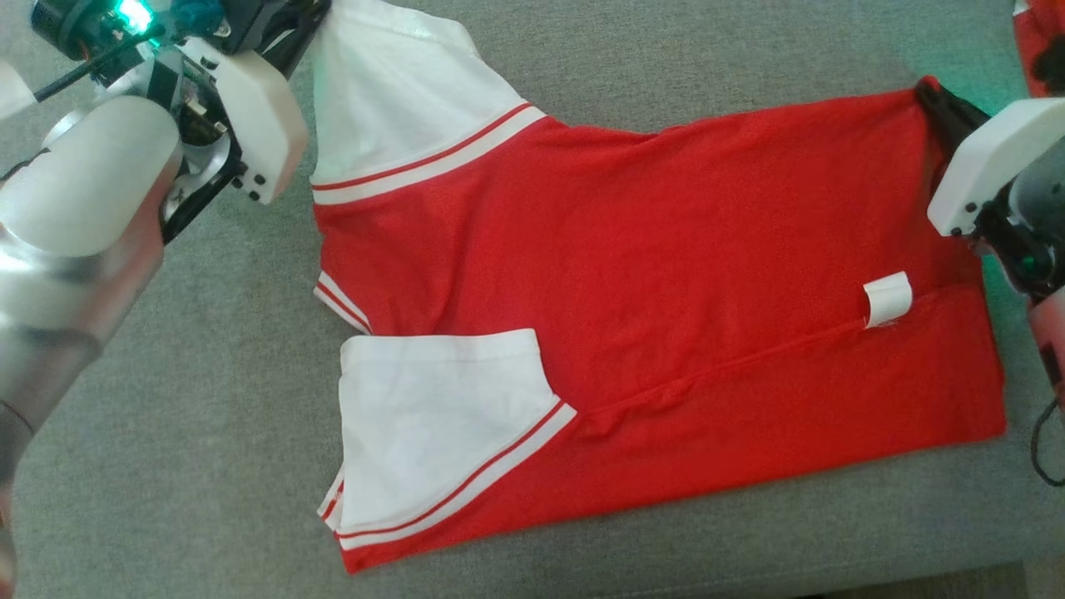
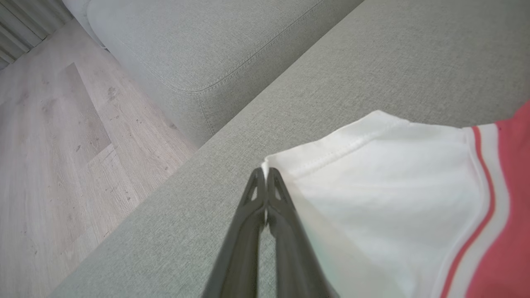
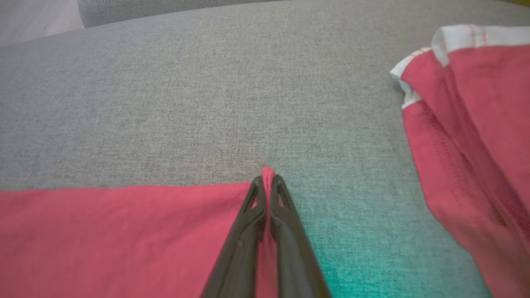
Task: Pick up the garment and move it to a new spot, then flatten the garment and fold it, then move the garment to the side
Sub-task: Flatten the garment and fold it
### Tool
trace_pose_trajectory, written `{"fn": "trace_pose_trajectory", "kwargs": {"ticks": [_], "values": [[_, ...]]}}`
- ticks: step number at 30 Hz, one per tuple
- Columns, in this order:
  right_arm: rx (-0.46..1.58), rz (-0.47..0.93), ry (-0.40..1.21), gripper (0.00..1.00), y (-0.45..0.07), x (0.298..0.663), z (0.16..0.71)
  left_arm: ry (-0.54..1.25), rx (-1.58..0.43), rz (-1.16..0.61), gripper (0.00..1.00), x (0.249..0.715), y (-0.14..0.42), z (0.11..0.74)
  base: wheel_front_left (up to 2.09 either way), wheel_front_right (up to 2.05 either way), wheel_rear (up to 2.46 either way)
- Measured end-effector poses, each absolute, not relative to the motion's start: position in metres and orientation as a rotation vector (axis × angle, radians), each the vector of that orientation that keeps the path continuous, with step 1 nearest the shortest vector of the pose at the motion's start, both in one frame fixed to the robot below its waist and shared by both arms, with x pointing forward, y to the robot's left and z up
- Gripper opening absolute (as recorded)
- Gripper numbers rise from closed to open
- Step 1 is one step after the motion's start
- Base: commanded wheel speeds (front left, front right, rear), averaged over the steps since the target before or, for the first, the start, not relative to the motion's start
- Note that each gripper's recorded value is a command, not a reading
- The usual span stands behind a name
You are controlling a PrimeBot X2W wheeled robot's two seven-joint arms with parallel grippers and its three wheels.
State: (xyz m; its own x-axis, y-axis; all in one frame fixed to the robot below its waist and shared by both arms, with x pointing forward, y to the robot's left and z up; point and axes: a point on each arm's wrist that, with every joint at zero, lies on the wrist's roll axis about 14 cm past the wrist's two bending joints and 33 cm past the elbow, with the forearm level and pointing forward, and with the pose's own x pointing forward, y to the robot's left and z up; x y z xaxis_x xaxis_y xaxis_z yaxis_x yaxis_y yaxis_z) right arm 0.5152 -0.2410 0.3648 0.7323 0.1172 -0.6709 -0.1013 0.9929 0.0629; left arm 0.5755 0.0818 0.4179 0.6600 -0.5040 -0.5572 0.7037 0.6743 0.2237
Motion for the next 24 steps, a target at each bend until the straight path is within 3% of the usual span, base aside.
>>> {"fn": "trace_pose_trajectory", "kwargs": {"ticks": [9, 15, 24], "values": [[0.044, 0.108, 0.620, 0.00, -0.244, 0.538, 0.388, 0.400, 0.437, -0.710, 0.00, 0.588, 0.079, 0.429, 0.00, 0.00, 0.00], [0.072, 0.087, 0.487, 0.00, -0.249, 0.565, 0.423, 0.256, 0.444, -0.654, 0.00, 0.616, 0.083, 0.470, 0.00, 0.00, 0.00], [0.104, 0.100, 0.468, 0.00, -0.241, 0.570, 0.428, 0.220, 0.382, -0.626, 0.00, 0.614, 0.085, 0.486, 0.00, 0.00, 0.00]]}}
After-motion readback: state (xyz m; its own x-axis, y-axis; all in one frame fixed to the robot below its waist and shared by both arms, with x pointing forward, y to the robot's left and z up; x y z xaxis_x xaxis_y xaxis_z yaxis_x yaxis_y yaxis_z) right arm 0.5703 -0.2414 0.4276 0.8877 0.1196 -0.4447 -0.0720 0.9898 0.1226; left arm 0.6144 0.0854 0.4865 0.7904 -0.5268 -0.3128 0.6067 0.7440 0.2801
